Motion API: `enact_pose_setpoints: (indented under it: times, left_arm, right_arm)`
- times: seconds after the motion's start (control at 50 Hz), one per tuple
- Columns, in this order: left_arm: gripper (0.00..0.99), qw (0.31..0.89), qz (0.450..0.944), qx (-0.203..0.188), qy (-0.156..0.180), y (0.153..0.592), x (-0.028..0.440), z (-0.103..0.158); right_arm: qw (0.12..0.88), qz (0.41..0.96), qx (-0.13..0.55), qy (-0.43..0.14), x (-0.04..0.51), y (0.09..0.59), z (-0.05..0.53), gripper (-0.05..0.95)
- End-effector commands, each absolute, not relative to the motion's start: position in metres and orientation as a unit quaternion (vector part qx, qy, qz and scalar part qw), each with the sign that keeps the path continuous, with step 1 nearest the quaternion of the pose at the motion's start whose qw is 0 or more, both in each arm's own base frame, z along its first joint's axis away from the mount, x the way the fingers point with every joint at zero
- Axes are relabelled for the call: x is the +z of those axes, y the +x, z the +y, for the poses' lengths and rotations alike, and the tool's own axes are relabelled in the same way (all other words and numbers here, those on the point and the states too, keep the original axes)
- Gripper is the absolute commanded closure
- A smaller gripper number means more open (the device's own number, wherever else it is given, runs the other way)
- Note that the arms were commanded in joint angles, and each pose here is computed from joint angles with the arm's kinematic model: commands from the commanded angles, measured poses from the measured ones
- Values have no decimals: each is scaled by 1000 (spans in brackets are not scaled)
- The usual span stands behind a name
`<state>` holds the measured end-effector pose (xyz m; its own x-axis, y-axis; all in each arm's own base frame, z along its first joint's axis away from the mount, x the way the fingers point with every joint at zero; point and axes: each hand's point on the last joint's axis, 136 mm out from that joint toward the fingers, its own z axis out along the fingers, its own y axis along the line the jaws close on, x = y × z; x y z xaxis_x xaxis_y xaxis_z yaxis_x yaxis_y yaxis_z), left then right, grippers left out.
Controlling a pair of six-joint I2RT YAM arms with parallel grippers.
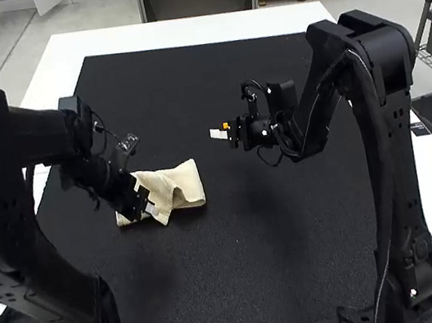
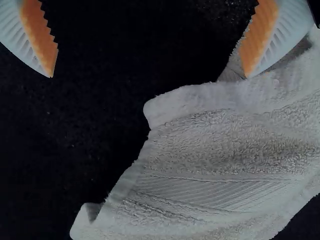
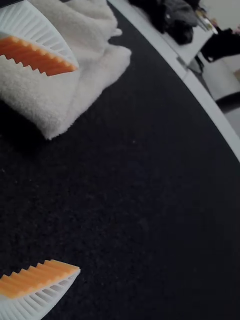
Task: Fold the towel.
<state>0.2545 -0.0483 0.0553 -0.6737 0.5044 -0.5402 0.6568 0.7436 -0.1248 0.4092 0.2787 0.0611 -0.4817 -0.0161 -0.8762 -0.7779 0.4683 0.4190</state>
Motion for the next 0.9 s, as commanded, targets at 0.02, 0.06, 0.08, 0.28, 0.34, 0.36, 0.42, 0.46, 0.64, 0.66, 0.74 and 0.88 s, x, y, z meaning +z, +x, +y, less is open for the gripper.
enact_pose_setpoints:
  times: [0.02, 0.06, 0.08, 0.28, 0.34, 0.36, 0.42, 0.46, 0.64, 0.66, 0.74, 0.88]
  left_arm:
    - [146, 239, 902, -166, 318, 251, 50, -52]
    - [146, 237, 903, -167, 317, 250, 50, -51]
    - [146, 236, 904, -168, 316, 250, 50, -51]
    - [146, 234, 913, -151, 298, 250, 50, -35]
    - [148, 235, 915, -144, 295, 251, 48, -30]
    - [148, 235, 916, -141, 293, 252, 48, -28]
    - [148, 238, 917, -131, 291, 255, 47, -23]
    - [146, 241, 917, -129, 291, 256, 47, -22]
    - [146, 242, 917, -124, 291, 261, 43, -21]
    - [146, 241, 918, -124, 290, 262, 41, -20]
    - [146, 235, 920, -120, 289, 262, 35, -18]
    - [148, 242, 919, -113, 290, 269, 31, -16]
  right_arm:
    - [436, 740, 438, -266, 57, 415, 270, 44]
    - [438, 739, 438, -265, 58, 416, 268, 44]
    - [438, 739, 437, -265, 58, 416, 268, 44]
    - [438, 740, 438, -264, 57, 416, 268, 46]
    - [437, 740, 438, -264, 56, 416, 268, 46]
    - [437, 740, 438, -264, 56, 416, 268, 46]
    - [436, 740, 438, -264, 56, 415, 268, 46]
    - [436, 740, 439, -263, 56, 415, 267, 46]
    - [434, 742, 442, -258, 56, 416, 263, 44]
    - [432, 743, 443, -256, 55, 416, 263, 44]
    - [433, 743, 443, -254, 56, 417, 260, 44]
    - [434, 743, 442, -253, 56, 418, 258, 44]
